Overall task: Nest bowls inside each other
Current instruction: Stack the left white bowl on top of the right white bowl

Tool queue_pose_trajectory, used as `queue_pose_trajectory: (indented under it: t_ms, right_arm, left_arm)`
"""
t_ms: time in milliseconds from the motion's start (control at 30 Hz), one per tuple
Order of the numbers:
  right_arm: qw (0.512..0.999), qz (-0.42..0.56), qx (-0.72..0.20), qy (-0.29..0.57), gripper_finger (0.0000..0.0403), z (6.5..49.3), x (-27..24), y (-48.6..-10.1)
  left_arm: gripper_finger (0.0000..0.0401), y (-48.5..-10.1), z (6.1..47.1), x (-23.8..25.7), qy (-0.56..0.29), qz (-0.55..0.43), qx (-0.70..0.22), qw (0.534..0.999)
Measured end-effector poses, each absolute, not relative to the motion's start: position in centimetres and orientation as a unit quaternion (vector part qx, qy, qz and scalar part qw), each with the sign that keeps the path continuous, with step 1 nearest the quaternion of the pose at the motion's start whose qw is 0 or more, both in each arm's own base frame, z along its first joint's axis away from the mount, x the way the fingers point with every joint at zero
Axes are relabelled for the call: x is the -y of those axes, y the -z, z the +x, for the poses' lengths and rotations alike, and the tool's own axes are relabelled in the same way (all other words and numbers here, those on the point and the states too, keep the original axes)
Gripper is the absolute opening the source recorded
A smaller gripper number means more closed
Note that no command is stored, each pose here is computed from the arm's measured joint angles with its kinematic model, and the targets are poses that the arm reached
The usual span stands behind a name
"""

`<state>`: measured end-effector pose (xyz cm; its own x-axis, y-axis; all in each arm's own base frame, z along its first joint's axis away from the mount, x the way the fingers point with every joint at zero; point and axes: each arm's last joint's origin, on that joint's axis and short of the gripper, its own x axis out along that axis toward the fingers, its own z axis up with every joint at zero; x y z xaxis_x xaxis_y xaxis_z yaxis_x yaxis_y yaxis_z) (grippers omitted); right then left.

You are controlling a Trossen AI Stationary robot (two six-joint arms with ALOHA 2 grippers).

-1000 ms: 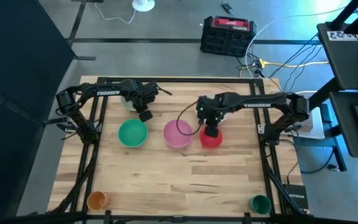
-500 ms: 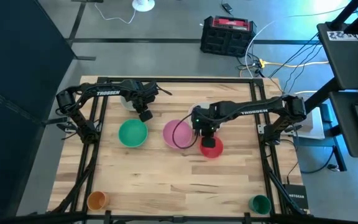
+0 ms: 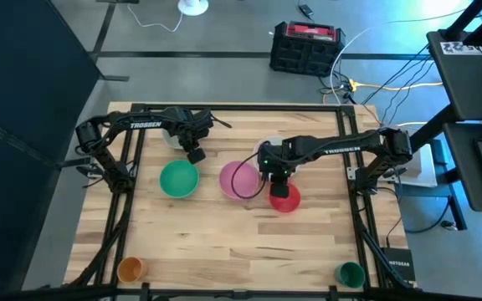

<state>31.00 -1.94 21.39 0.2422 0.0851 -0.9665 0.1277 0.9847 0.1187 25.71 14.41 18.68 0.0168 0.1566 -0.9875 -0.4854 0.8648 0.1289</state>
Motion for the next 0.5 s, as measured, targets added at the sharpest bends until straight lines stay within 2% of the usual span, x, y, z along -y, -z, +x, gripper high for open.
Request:
queue_pose_trajectory:
  t_ms: [400, 500]
  right_arm:
    - [0.782, 0.084, -0.617, 0.029, 0.0127, 31.0, 2.0, -21.4]
    - [0.798, 0.081, -0.596, 0.030, 0.0133, 31.3, 2.1, -22.5]
  left_arm:
    - [0.0001, -18.7, 25.7, -14.4, -0.227, -0.122, -0.664, 0.702]
    - [0.0001, -18.7, 25.7, -14.4, -0.226, -0.122, -0.664, 0.702]
